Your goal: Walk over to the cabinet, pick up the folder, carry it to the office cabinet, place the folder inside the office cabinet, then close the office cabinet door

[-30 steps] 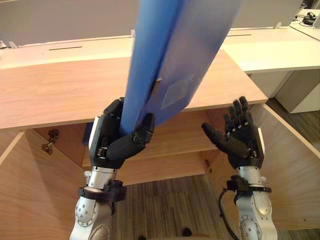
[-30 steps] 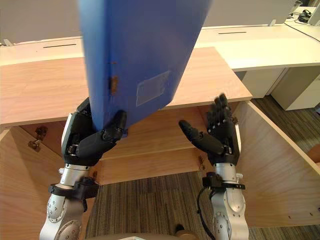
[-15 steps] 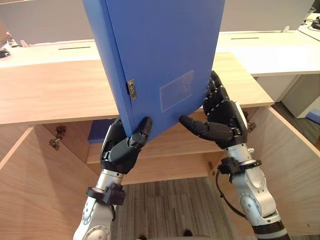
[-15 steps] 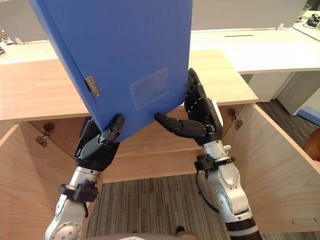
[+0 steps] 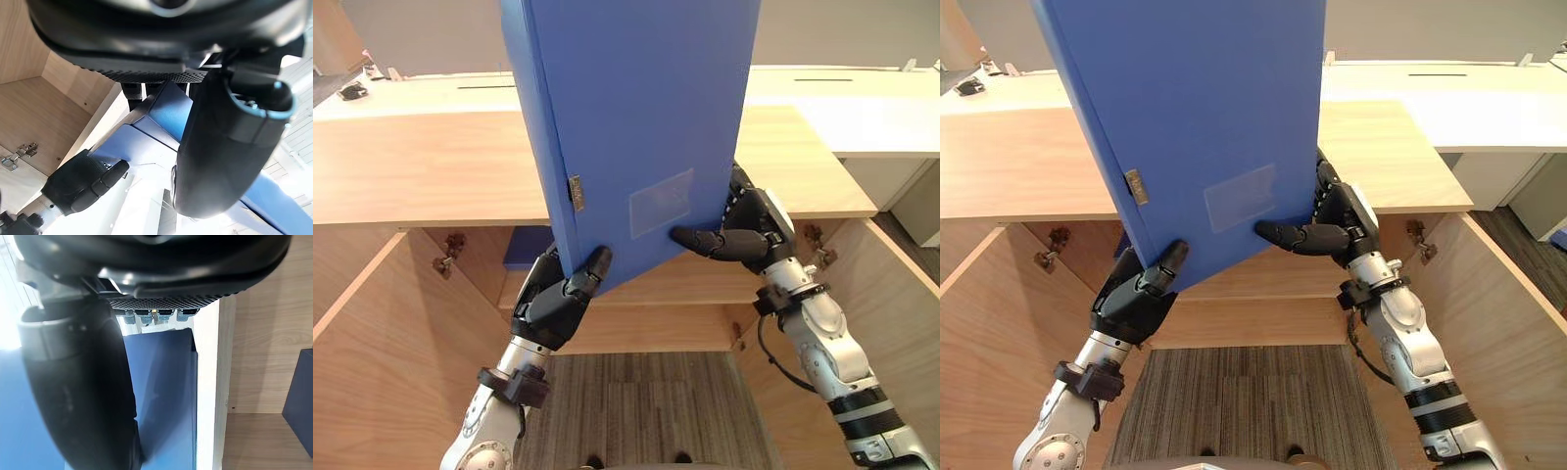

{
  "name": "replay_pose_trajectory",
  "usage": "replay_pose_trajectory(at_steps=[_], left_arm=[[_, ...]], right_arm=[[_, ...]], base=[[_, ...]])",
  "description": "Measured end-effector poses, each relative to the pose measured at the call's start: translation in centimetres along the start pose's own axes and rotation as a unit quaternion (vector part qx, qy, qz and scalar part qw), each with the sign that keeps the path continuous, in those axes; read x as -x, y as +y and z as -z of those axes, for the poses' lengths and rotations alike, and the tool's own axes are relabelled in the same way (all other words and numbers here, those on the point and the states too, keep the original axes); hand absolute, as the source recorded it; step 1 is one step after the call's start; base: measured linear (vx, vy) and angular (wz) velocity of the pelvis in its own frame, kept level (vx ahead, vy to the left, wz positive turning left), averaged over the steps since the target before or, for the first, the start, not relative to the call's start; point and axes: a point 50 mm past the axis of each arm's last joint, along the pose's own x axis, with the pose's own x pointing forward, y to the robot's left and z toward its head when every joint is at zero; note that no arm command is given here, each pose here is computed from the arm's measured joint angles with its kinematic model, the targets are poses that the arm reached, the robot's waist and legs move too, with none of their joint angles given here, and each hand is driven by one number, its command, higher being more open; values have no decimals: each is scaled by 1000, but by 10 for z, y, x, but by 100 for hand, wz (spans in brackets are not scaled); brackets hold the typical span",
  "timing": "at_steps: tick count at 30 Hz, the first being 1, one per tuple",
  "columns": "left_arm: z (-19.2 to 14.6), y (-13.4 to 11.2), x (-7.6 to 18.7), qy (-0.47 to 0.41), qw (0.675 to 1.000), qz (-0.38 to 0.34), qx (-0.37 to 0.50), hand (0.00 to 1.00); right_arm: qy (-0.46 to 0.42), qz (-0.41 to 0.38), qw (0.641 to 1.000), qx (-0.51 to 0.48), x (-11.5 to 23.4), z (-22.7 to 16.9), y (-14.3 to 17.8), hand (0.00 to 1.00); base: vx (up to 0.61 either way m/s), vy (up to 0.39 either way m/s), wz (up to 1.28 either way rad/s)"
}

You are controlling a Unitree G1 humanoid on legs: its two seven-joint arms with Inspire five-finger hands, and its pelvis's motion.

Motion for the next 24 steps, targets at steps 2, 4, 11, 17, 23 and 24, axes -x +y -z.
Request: replay_pose_trajectory(at_steps=[2,4,11,17,23,24], left_arm=[[0,1,0,3,1000,-2,1,0],[0,4,1,6,1000,-6,5,0],[-2,10,2,6,1000,-15,3,0],[-8,11,0,-15,1000,-12,-18,100],[-14,19,0,-72,990,-60,-102,100],[-18,22,2,-90,985,-80,-122,100]], right_arm=[[7,-11,1000,-1,-5,0,-3,0],[13,-28,999,-8,-11,1,-2,0],[24,-51,998,-28,-16,4,0,0],[-2,-38,997,-65,-8,2,6,0],[-134,21,984,-115,4,-31,20,0],[-153,39,980,-120,7,-36,19,0]], base=[[0,0,0],[0,0,0],[-1,-2,0],[0,0,0],[-13,-10,3],[-17,-21,6]])
